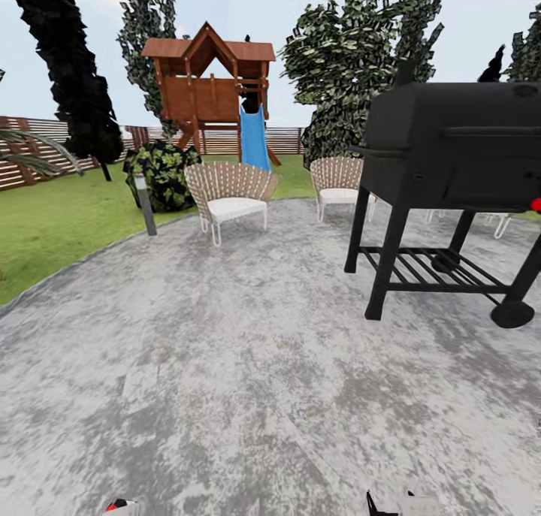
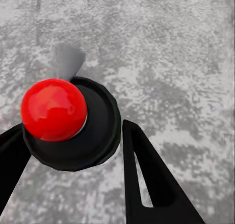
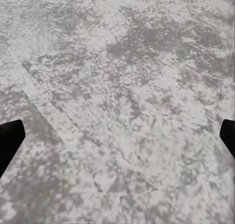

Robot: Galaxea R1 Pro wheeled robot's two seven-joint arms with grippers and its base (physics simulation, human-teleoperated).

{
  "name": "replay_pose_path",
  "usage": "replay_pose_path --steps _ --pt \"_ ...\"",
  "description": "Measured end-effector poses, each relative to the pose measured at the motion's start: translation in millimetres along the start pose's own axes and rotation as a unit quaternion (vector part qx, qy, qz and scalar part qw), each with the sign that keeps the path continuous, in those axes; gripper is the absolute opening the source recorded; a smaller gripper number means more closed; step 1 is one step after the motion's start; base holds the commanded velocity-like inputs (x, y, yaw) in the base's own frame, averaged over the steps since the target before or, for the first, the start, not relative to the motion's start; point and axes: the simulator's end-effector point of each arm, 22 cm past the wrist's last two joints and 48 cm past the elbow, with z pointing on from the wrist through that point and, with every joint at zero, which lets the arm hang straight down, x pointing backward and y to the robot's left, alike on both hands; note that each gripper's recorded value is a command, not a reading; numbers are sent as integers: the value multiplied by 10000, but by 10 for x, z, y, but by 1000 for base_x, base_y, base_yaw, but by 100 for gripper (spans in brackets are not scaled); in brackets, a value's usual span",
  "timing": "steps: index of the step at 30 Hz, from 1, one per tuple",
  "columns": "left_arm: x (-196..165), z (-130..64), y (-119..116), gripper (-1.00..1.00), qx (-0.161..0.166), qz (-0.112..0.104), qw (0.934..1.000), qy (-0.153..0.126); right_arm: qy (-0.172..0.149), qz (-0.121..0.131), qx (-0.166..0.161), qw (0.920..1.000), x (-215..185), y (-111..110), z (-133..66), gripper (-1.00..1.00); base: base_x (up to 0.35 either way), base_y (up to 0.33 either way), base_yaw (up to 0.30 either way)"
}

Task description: Pick up the pesticide atomizer in the garden and spray insectifuge to fully cover both potted plants in the garden.

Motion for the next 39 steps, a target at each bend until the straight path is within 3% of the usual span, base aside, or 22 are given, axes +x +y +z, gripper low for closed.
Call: replay_pose_path --steps 28,39 --pt "0 0 -3 -100 6 11 10000 0 0 0 0 10000 0 0 0 100 320 36 -265" --pt "3 0 -8 -100 10 11 10000 3 0 -1 0 10000 1 0 1 100 271 -124 -265"
